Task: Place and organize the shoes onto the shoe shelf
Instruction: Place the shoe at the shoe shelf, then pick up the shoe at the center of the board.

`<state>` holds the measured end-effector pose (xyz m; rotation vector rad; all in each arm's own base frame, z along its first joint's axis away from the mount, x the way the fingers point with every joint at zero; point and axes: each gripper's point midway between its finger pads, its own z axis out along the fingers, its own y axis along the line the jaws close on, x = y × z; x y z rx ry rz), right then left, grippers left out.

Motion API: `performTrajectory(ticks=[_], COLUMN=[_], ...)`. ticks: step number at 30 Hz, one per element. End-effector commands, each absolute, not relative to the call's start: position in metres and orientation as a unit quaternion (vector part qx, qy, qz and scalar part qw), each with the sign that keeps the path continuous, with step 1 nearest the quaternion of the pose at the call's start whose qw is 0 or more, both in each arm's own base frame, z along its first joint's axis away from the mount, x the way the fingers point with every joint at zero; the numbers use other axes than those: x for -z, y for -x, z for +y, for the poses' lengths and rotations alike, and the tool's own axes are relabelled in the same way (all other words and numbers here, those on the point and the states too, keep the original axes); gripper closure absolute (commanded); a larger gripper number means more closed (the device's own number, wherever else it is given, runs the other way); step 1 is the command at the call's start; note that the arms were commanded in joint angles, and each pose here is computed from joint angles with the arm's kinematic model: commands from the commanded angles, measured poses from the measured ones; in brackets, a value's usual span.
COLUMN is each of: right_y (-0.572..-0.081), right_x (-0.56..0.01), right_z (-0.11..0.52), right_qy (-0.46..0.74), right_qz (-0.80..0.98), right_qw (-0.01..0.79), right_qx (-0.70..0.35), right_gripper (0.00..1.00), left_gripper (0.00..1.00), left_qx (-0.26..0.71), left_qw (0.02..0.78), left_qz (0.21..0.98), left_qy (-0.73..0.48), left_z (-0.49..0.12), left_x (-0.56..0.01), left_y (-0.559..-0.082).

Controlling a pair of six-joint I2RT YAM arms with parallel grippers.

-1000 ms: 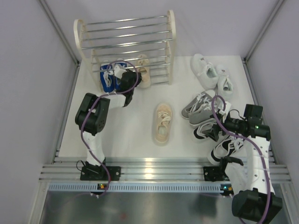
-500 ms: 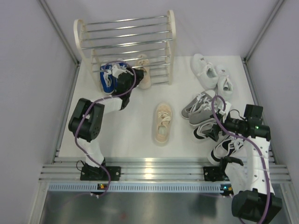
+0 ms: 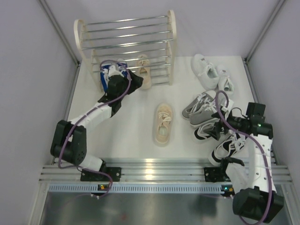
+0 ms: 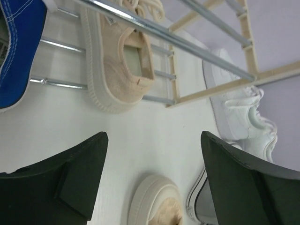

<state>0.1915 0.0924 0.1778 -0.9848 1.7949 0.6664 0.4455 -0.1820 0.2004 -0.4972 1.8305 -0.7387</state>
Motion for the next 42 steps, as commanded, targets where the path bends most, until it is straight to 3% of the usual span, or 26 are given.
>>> performTrajectory(ticks=[1, 6, 10, 14, 16, 23, 32, 42], right_y=[-0.201, -0.198, -0.209, -0.218, -0.217, -0.247, -0.253, -0.234], right_x=[-0.207, -0.219, -0.214, -0.205, -0.199, -0.183, -0.149, -0.097], right_z=[0.093, 0.103, 0.123, 0.178, 0.207, 0.281, 0.301, 0.287], right_qy=[0.404, 0.435, 0.444, 0.510, 0.520, 0.483, 0.443, 0.467], right_qz=[0.722, 0.721, 0.747, 0.742, 0.743, 0.770, 0.805, 0.818], right_qw=[0.486, 0.445, 0.406, 0.378, 0.350, 0.378, 0.375, 0.319], right_qx=[-0.281, -0.306, -0.283, -0.216, -0.234, -0.175, -0.123, -0.109], right_gripper=[0.01, 0.01, 0.01, 0.01, 0.00, 0.01, 0.10, 0.21], left_gripper=[0.14, 0.02, 0.02, 0.02, 0.02, 0.02, 0.02, 0.02], left_qx=[0.279, 0.263, 0.262, 0.263, 0.266, 0.291, 0.287, 0.299], left_qw=[0.510, 0.507, 0.494, 0.493, 0.495, 0.511, 0.568, 0.542], left_qz=[0.800, 0.813, 0.824, 0.826, 0.824, 0.799, 0.751, 0.768], left_qy=[0.149, 0.113, 0.085, 0.073, 0.075, 0.126, 0.176, 0.165], left_z=[-0.175, -0.160, -0.152, -0.137, -0.129, -0.106, -0.075, -0.086], left_x=[-0.200, -0.212, -0.214, -0.220, -0.219, -0.218, -0.240, -0.229], left_y=[-0.413, -0.369, -0.334, -0.287, -0.266, -0.208, -0.182, -0.183])
